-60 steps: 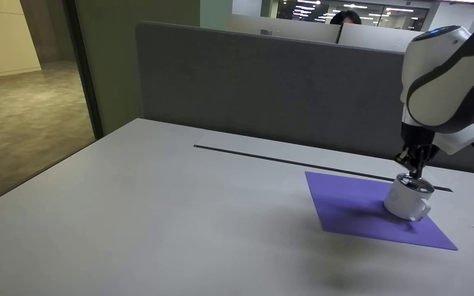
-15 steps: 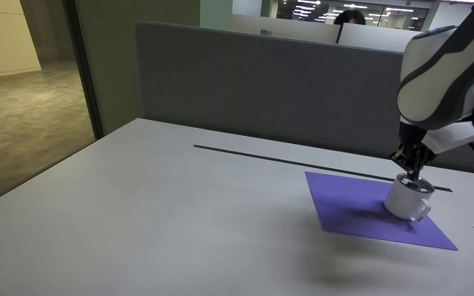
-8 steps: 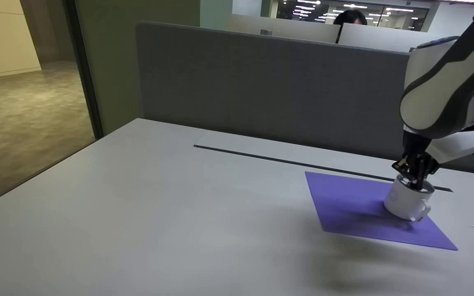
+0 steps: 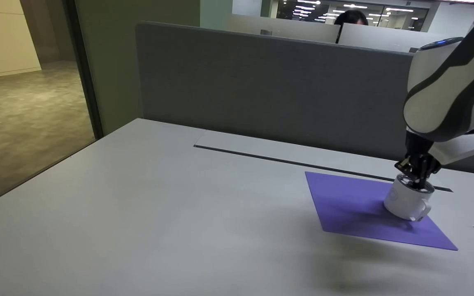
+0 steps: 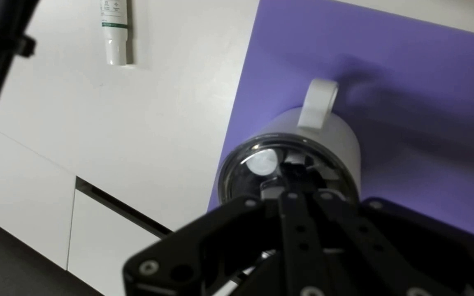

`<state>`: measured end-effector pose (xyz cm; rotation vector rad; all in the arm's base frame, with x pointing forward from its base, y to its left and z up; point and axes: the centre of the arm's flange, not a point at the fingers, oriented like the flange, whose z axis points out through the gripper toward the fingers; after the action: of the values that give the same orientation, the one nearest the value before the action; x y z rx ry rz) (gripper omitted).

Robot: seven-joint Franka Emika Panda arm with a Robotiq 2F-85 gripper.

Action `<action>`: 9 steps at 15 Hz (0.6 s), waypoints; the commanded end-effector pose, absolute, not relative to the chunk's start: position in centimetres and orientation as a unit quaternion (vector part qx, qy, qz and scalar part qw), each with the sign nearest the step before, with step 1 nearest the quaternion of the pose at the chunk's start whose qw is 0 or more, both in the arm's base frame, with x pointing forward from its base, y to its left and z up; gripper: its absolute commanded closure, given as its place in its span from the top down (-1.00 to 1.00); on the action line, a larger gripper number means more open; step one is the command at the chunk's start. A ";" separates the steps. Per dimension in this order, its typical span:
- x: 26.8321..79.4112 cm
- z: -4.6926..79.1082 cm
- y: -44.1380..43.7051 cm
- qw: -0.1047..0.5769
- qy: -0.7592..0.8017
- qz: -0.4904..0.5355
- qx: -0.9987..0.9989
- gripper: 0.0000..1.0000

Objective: Remove the silver lid from the white mug

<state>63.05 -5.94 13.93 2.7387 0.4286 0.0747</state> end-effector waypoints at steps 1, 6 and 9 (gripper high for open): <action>63.4 13.7 -7.1 0.202 0.138 0.035 0.969 -1.00; 63.5 18.0 -6.9 0.167 0.124 0.049 0.977 -1.00; 63.3 25.1 -6.8 0.143 0.135 0.074 0.978 -1.00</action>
<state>64.19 -6.63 17.79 2.7719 0.3672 0.1712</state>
